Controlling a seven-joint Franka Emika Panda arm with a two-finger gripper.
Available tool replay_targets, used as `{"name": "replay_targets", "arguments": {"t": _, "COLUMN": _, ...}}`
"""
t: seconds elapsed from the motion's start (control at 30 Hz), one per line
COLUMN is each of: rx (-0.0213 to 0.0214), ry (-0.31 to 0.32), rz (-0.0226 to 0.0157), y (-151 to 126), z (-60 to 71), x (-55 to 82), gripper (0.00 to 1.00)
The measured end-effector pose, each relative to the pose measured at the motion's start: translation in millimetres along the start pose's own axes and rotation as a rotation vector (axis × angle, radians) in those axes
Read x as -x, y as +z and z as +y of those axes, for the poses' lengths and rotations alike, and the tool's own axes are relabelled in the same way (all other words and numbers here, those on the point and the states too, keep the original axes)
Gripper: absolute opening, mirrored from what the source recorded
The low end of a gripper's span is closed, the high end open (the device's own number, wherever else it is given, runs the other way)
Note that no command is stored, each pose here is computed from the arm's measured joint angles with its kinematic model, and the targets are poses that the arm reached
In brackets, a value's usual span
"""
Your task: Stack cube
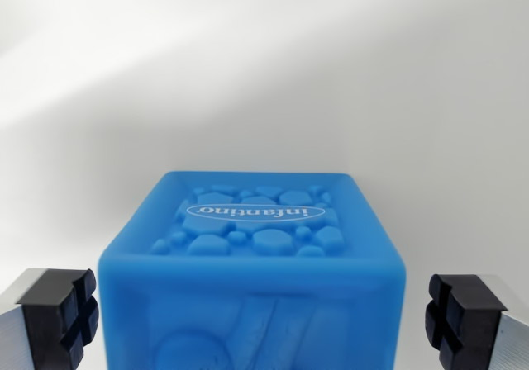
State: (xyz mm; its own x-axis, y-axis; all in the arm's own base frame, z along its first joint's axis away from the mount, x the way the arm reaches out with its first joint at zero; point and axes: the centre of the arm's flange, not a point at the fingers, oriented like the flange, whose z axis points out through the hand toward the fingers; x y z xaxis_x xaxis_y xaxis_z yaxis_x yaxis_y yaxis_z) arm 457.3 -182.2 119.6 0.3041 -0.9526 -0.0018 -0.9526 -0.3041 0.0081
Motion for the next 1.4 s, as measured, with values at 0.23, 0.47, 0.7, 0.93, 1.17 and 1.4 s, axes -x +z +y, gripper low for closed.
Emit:
{"name": "replay_targets", "arguments": {"t": 0.23, "rx": -0.0022, "ry": 0.000, "rz": 0.0012, "y": 4.7, "z": -0.4, "x": -0.1, "gripper": 0.00}}
{"name": "replay_targets", "arguments": {"t": 0.47, "rx": -0.0027, "ry": 0.000, "rz": 0.0014, "y": 4.6, "z": -0.7, "x": -0.1, "gripper": 0.00}}
{"name": "replay_targets", "arguments": {"t": 0.7, "rx": -0.0028, "ry": 0.000, "rz": 0.0015, "y": 4.6, "z": -0.7, "x": -0.1, "gripper": 0.00}}
{"name": "replay_targets", "arguments": {"t": 0.93, "rx": -0.0029, "ry": 0.000, "rz": 0.0015, "y": 4.5, "z": -0.8, "x": -0.1, "gripper": 0.00}}
{"name": "replay_targets", "arguments": {"t": 1.17, "rx": -0.0029, "ry": 0.000, "rz": 0.0015, "y": 4.5, "z": -0.8, "x": -0.1, "gripper": 0.00}}
{"name": "replay_targets", "arguments": {"t": 1.4, "rx": -0.0029, "ry": -0.001, "rz": 0.0014, "y": 4.5, "z": -0.8, "x": 0.0, "gripper": 0.00}}
